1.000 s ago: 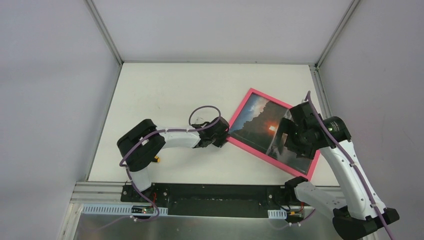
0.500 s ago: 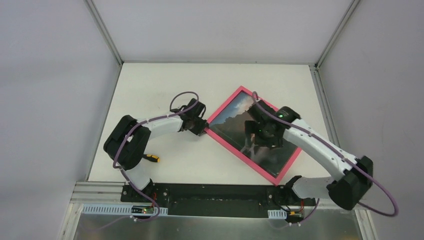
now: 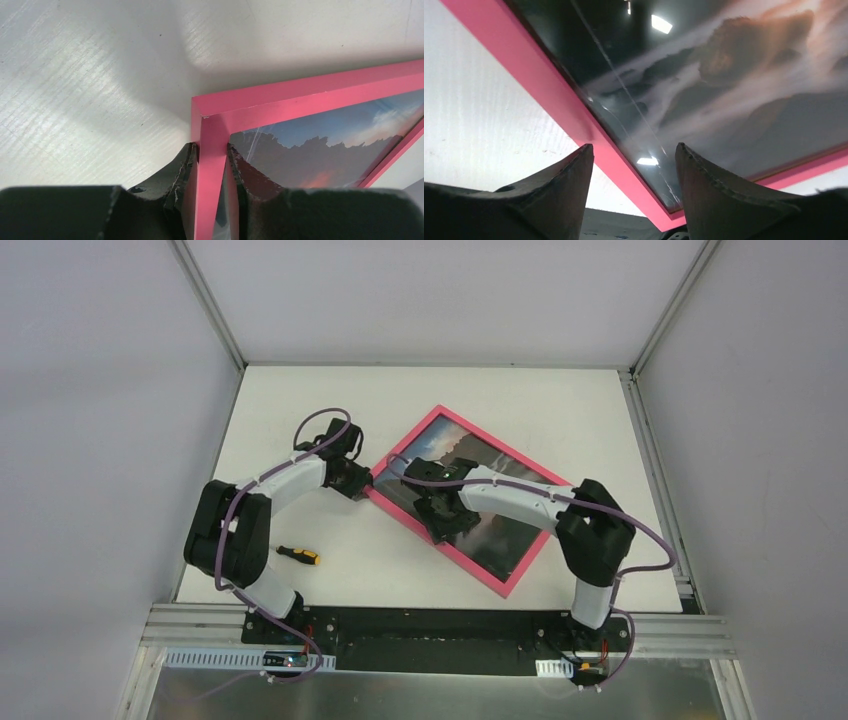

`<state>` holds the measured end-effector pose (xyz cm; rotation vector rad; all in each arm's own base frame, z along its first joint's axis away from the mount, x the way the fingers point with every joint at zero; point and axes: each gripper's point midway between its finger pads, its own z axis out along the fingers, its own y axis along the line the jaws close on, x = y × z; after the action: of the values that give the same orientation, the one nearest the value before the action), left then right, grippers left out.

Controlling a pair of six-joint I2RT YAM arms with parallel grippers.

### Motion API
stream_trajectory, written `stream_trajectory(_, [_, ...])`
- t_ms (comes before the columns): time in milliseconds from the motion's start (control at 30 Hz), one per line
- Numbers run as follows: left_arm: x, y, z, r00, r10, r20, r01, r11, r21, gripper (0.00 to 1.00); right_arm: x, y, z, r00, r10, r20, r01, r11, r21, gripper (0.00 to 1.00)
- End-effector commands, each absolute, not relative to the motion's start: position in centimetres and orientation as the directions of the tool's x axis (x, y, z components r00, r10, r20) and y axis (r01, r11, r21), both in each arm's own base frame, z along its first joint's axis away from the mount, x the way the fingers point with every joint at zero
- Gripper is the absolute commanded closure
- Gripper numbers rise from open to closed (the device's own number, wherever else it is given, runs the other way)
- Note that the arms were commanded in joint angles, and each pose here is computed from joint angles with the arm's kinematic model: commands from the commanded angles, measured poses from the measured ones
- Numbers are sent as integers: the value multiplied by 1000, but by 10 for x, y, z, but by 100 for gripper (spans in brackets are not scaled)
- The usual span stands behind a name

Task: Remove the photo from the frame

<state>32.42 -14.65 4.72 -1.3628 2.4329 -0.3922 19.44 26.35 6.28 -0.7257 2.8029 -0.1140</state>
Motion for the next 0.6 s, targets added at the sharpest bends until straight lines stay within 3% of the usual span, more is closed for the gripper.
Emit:
stream_trajectory(0, [333,-146,75,-485,-857,-173,-736,507,-449,100,190,293,68,-775,-588,-230,-593,803,-57,36])
stream_trajectory(233, [333,-134,79,-469,-863,-190,-738,500,-453,100,183,295,41,-760,-626,-176,-619,779,-97,53])
stream_trajectory(367, [332,-135,80,-468,-863,-189,-738,499,-454,100,182,294,41,-728,-654,-204,-636,756,-155,58])
stream_trajectory(567, [334,-134,82,-465,-864,-191,-738,498,-456,100,189,292,52,-700,-667,-255,-616,745,-256,78])
